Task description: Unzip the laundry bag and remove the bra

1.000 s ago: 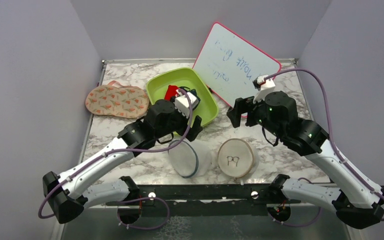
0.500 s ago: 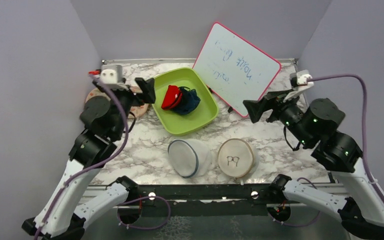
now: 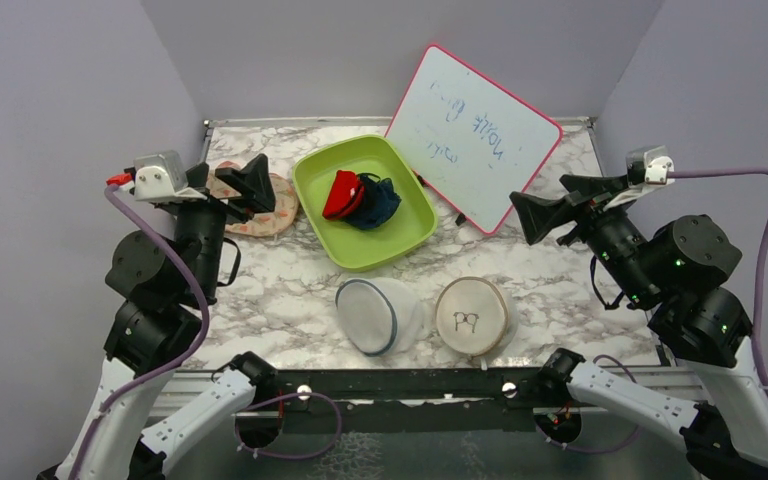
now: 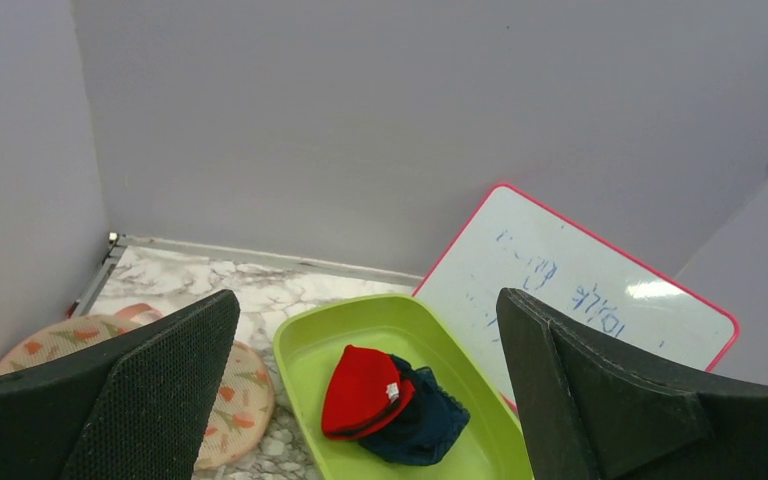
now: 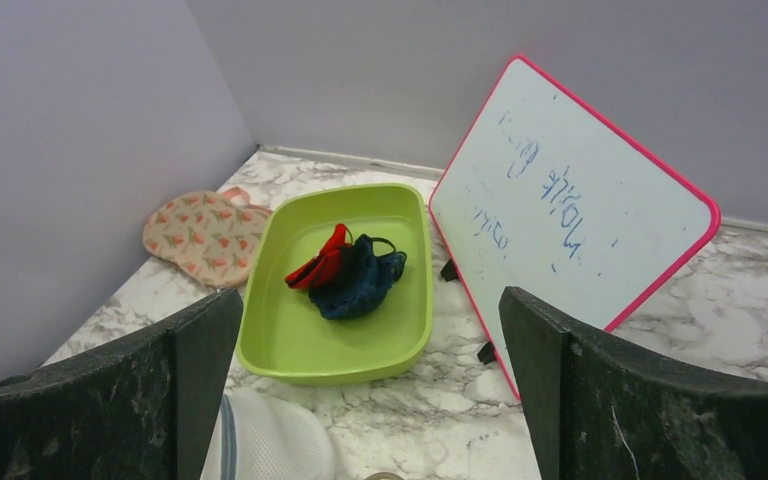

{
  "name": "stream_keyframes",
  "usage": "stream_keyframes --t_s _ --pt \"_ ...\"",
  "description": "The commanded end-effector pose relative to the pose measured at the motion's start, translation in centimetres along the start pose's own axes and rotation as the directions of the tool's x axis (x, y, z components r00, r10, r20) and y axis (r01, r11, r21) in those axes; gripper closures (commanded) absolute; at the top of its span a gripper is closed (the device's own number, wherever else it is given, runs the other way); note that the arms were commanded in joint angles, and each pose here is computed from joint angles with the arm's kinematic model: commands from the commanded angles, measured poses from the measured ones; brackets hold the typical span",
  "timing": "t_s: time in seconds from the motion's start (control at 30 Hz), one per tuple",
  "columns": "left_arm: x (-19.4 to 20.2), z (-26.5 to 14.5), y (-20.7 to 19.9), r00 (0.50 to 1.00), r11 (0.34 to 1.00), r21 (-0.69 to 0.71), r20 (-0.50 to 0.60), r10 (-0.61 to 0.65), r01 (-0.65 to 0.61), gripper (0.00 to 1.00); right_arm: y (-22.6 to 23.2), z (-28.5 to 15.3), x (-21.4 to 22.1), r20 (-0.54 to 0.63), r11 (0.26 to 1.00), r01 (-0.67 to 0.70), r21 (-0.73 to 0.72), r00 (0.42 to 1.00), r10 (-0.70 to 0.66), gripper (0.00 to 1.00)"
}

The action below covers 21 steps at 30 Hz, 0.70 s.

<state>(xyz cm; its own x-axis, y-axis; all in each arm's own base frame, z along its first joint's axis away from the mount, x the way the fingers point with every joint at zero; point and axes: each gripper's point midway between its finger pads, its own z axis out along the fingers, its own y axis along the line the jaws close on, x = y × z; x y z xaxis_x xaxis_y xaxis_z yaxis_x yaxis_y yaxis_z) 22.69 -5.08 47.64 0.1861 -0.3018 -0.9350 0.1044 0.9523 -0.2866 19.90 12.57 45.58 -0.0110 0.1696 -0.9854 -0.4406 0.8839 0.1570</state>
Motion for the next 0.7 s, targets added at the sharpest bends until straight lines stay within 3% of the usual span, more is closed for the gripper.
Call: stream_keyframes --t_s 0.0,0.67 --pt "0.44 -0.12 0.51 1.000 1.000 -0.024 -0.012 -0.001 0.001 0.01 -0.09 0.00 -0.61 0.028 1.000 0.008 0.002 1.000 -0.008 0.00" --pt "1.14 -0.51 0.93 1.000 1.000 -0.031 -0.025 0.004 -0.005 0.01 0.11 -0.75 -0.60 0.078 0.999 -0.025 -0.028 0.997 0.027 0.00"
